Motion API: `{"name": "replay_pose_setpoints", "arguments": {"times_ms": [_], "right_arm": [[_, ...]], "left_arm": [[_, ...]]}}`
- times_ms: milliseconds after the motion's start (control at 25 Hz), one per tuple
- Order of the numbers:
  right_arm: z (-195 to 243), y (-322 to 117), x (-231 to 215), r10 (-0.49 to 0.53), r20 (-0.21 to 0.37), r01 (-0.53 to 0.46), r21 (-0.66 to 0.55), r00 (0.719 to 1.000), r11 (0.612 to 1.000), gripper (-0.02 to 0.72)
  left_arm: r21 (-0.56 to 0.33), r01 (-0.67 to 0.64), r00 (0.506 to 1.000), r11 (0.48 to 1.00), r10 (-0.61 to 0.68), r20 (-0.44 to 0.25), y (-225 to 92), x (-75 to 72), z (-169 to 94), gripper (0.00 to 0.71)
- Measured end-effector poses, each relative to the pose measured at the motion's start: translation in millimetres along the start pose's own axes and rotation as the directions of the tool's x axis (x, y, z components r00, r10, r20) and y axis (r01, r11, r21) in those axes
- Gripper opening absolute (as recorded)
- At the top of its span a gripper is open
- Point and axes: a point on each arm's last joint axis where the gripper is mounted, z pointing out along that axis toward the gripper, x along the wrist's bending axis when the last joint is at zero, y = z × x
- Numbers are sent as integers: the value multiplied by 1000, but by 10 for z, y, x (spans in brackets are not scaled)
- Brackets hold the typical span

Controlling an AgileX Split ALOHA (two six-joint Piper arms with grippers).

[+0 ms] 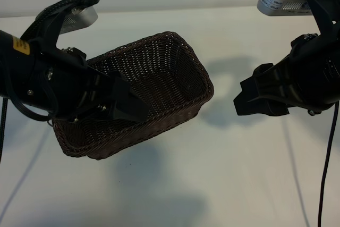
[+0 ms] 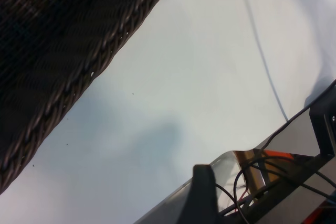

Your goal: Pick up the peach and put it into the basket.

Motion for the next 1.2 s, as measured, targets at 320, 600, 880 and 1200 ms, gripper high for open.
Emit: {"name": "replay_pose_setpoints", "arguments": {"times_ms": [320, 600, 880, 1200], "right_arm": [[0, 0, 0, 0, 0, 0, 0, 1000, 1000, 516], [0, 0, 0, 0, 0, 0, 0, 1000, 1000, 516], [0, 0, 0, 0, 0, 0, 0, 1000, 1000, 516], [0, 0, 0, 0, 0, 0, 0, 1000, 1000, 516]], "left_arm": [[0, 0, 1000, 1000, 0, 0, 0, 0, 0, 590], [0, 0, 1000, 1000, 0, 0, 0, 0, 0, 590], [0, 0, 1000, 1000, 0, 0, 0, 0, 0, 590], [-18, 0, 1000, 1000, 0, 1, 17, -1, 0, 590]]}}
